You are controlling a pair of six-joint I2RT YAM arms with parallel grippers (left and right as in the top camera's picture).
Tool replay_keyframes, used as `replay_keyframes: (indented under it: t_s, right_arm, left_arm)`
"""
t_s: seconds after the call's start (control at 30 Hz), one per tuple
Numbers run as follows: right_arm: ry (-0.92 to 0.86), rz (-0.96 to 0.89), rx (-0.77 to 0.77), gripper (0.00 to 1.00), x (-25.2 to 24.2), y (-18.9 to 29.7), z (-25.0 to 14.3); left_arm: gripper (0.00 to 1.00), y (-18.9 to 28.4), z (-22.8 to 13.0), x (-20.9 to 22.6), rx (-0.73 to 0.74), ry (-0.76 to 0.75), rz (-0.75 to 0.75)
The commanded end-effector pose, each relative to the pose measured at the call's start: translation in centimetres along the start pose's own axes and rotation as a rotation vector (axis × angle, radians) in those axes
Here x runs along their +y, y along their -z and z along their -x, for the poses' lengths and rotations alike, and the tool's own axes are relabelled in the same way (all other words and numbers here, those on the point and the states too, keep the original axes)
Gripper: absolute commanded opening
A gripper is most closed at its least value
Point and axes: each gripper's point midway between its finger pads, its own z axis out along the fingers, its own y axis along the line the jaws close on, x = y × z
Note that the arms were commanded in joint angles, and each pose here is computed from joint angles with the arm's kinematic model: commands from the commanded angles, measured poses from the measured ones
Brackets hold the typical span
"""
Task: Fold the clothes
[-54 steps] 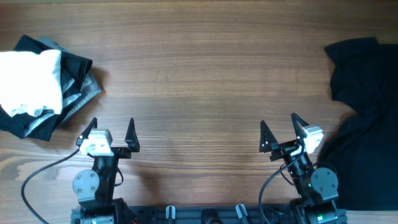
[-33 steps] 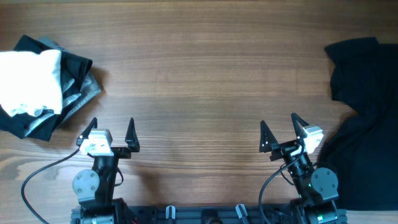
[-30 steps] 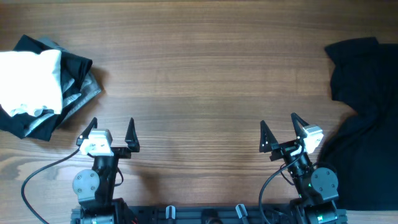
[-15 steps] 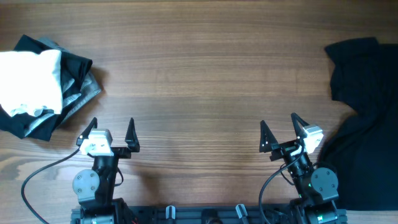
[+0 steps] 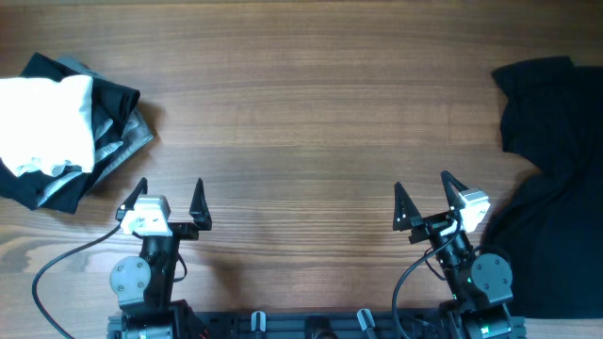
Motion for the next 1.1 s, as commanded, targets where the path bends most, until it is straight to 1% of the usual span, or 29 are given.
replay_keyframes:
  t_s: [0.0,0.33,0.5,0.7,0.87,1.0,1.03,1.07]
  right_arm:
    - [-0.011,0.011,-0.012,1.00,0.2,0.1,0.3]
    - [-0.019,0.015,-0.012,1.00,0.2,0.1,0.3]
    - [-0.018,0.067,-0.009,1.00,1.2,0.1,0.4]
    - [-0.030,0.086,-0.049,1.00,1.9,0.5,2.6]
    - [-0.026,0.095,-0.078,1.00,2.4,1.0,4.9]
    - [-0.029,0.101,-0.030,1.00,3.0,0.8,5.8]
    - [-0.035,0.086,0.027,1.00,3.0,0.3,6.1]
    - [-0.038,0.081,0.047,1.00,3.0,0.1,6.2]
  left_arm:
    - [1.00,-0.1,-0.4,-0.4,0.012,0.011,-0.020]
    - [1.00,-0.1,-0.4,-0.6,0.010,0.012,-0.037]
    - [1.00,0.1,0.6,-1.9,-0.020,0.003,-0.109]
    - [1.00,0.5,3.0,-2.3,-0.060,0.118,-0.122]
    - [1.00,1.1,4.7,-3.1,-0.074,0.139,-0.160]
    - [1.00,1.4,5.6,-3.3,-0.020,0.154,-0.154]
    - [1.00,1.4,6.5,-3.3,0.019,0.164,-0.147]
    - [1.00,1.3,6.8,-3.3,0.032,0.168,-0.145]
